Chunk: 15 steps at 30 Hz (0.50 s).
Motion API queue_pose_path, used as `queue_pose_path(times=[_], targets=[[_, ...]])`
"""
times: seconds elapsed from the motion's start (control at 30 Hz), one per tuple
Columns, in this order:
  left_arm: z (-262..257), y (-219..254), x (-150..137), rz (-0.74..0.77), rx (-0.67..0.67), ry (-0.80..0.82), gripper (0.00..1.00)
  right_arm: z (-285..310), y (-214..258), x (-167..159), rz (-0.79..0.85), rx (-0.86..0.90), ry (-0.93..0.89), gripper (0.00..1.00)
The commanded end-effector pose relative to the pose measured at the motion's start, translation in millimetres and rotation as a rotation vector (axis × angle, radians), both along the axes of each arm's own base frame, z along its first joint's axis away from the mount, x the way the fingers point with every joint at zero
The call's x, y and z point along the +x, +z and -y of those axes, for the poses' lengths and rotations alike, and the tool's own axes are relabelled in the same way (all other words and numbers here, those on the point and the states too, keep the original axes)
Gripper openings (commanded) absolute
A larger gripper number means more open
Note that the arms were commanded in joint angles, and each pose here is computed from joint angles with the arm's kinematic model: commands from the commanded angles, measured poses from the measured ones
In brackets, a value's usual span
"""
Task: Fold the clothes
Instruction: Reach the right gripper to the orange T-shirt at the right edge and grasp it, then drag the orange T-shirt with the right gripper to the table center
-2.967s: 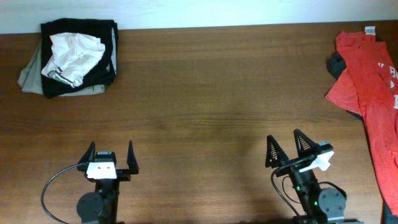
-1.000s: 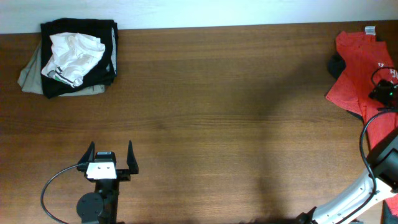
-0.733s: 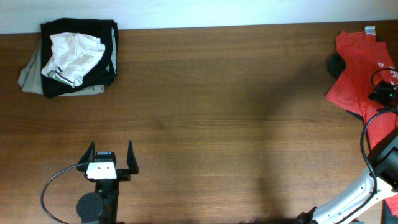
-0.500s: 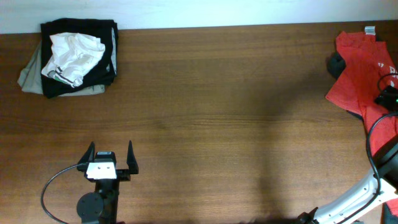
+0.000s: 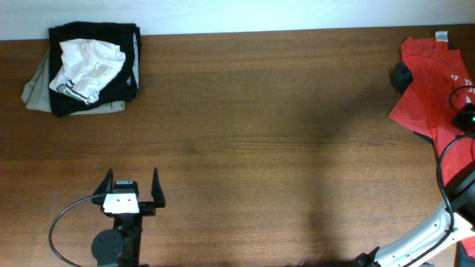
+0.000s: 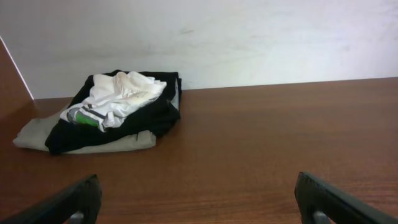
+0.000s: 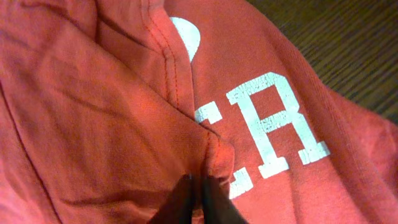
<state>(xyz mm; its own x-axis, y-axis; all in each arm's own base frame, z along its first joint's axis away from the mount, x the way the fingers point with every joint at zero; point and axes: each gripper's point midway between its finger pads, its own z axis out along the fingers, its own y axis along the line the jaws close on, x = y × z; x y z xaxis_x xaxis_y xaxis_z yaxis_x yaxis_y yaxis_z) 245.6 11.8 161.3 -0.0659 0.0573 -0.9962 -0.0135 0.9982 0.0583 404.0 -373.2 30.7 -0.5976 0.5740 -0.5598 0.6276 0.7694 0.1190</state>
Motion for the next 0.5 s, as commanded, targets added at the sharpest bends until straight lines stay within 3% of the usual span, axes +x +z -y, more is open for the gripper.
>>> queue_pose_path(times=[0.0,0.2,0.47], targets=[[1.3,-2.0,0.1,-0.002,0.019,-0.008,0.99,-2.9,18.5,9.7,0.046,0.0,0.019,0.04],[1.3,-2.0,0.1,-0.002,0.019,-0.008,0.99,-42.0,92.2,42.8,0.223,0.017,0.131,0.04],[1.3,-2.0,0.1,-0.002,0.019,-0.008,0.99,-74.9,93.2,62.6,0.179,-0.008,0.16,0.04]])
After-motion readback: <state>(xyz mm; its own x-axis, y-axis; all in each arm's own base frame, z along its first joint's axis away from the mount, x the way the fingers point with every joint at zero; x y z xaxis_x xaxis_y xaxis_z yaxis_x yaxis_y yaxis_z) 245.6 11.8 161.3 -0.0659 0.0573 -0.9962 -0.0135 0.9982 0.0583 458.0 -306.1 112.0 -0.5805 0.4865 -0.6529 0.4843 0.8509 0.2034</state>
